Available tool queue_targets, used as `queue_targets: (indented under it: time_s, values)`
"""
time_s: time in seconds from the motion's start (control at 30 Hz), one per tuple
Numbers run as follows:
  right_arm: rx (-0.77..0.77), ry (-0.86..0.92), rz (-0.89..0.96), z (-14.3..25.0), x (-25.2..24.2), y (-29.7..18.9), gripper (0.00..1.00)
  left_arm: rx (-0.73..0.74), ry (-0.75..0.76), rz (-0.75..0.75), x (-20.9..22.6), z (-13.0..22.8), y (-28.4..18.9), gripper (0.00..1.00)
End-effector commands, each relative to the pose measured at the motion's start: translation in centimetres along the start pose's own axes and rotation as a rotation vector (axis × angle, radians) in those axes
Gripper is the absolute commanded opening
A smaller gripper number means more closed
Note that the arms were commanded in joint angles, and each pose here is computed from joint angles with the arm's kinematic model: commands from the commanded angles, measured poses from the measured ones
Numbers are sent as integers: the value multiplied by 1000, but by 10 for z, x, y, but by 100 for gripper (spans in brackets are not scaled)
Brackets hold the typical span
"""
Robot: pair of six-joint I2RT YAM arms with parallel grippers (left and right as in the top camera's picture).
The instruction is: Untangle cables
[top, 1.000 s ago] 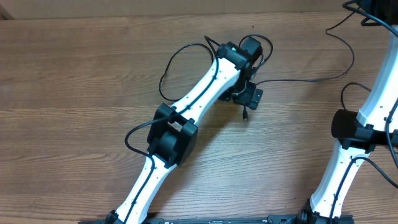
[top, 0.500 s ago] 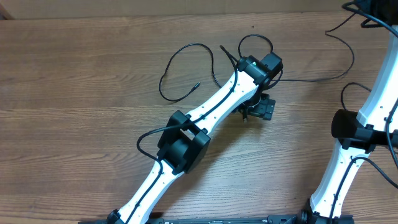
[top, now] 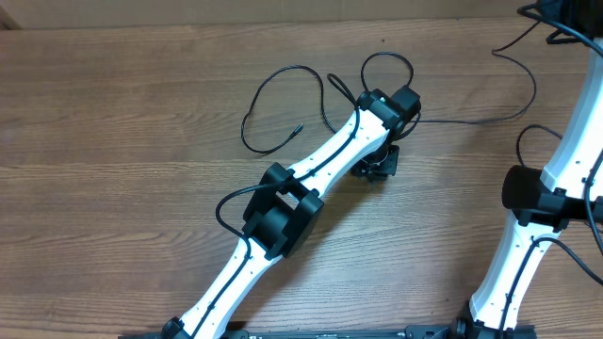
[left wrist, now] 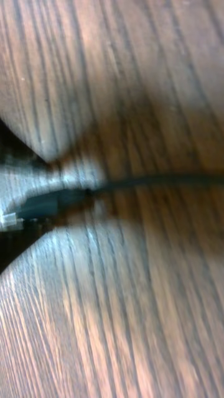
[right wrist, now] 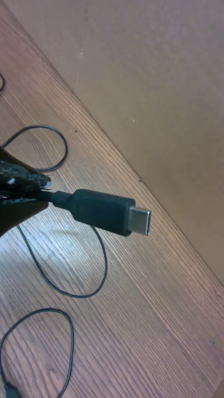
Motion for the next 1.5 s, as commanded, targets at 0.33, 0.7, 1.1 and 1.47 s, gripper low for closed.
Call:
queue_targets:
  time_s: [0.33,0.7,1.1,1.47]
  values:
    - [-32,-6,5,-4,-2,-16,4,-27,-20,25,-4,-9,5,4]
    - [-34,-6,19,-4,-4,-15,4,-125,77,198,-24,-37,-44,4]
    - [-16,-151,74,-2,-15,-14,4,-346,152,337,-23,-63,-148,4]
    - [51,-518,-321,20,34,-18,4,-439,99,404,20,-83,-201,4]
Point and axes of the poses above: each gripper's point midway between its finger pads, its own y axis out along the fingers, its own x axis along the line the jaws close on, z = x × y, the point moved 3 cm from there along -y, back along the fingers, and after that the axes turned 7 degrees about -y, right-handed, at the moved point
